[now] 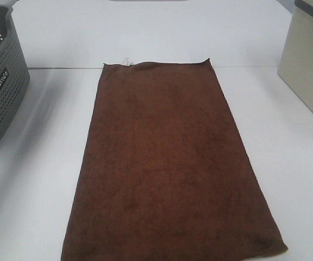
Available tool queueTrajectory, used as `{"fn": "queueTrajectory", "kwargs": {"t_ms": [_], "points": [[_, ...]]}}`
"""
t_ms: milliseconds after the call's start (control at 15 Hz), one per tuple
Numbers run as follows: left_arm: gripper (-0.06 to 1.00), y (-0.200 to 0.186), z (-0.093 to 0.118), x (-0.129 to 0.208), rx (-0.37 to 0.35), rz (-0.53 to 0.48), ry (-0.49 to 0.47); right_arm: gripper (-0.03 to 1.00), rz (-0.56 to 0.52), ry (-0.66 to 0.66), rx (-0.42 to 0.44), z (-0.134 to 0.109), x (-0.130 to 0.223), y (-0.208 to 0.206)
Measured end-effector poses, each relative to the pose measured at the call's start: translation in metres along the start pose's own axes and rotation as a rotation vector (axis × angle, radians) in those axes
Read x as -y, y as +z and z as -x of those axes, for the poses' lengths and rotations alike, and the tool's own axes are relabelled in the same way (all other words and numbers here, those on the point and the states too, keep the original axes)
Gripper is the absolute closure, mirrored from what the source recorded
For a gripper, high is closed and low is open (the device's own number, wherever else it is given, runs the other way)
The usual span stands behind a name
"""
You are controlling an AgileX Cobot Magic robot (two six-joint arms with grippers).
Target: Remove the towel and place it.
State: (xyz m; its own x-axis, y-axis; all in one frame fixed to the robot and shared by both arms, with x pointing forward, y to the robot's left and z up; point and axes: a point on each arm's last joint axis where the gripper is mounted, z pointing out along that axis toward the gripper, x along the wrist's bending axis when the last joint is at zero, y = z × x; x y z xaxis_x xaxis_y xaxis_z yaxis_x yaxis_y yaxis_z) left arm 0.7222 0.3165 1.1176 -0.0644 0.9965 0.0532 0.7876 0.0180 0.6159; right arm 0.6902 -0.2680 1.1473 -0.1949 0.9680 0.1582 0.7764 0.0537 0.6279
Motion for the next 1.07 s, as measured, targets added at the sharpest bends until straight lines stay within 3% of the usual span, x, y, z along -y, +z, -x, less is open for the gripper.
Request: {"fn": "queueTrajectory", "kwargs": {"t_ms": [200,400,533,667,933,1000,1067], "points": [[0.08,-0.018,-0.036,0.004,0.010,-0.046,-0.067,0.17,-0.121,-0.017,0.011,-0.003,0.012,-0.017],[0.08,-0.032,-0.037,0.013,0.024,-0.063,-0.051,0.17,-0.142,-0.016,0.016,-0.008,0.025,-0.037],[0.08,-0.045,-0.035,0.039,0.028,-0.140,-0.044,0.17,-0.158,0.004,0.029,-0.014,0.050,-0.065],[0.08,-0.073,-0.033,0.073,0.027,-0.140,-0.044,0.17,-0.184,0.023,0.036,-0.022,0.090,-0.093],[0.08,-0.168,-0.028,0.166,0.021,-0.024,-0.045,0.17,-0.150,0.055,0.042,-0.043,0.188,-0.165],[0.08,-0.189,-0.027,0.192,0.014,0.006,-0.042,0.17,-0.113,0.051,0.045,-0.048,0.212,-0.182],[0.08,-0.220,-0.027,0.236,-0.014,0.077,-0.028,0.17,-0.048,0.039,0.047,-0.054,0.259,-0.202]]}}
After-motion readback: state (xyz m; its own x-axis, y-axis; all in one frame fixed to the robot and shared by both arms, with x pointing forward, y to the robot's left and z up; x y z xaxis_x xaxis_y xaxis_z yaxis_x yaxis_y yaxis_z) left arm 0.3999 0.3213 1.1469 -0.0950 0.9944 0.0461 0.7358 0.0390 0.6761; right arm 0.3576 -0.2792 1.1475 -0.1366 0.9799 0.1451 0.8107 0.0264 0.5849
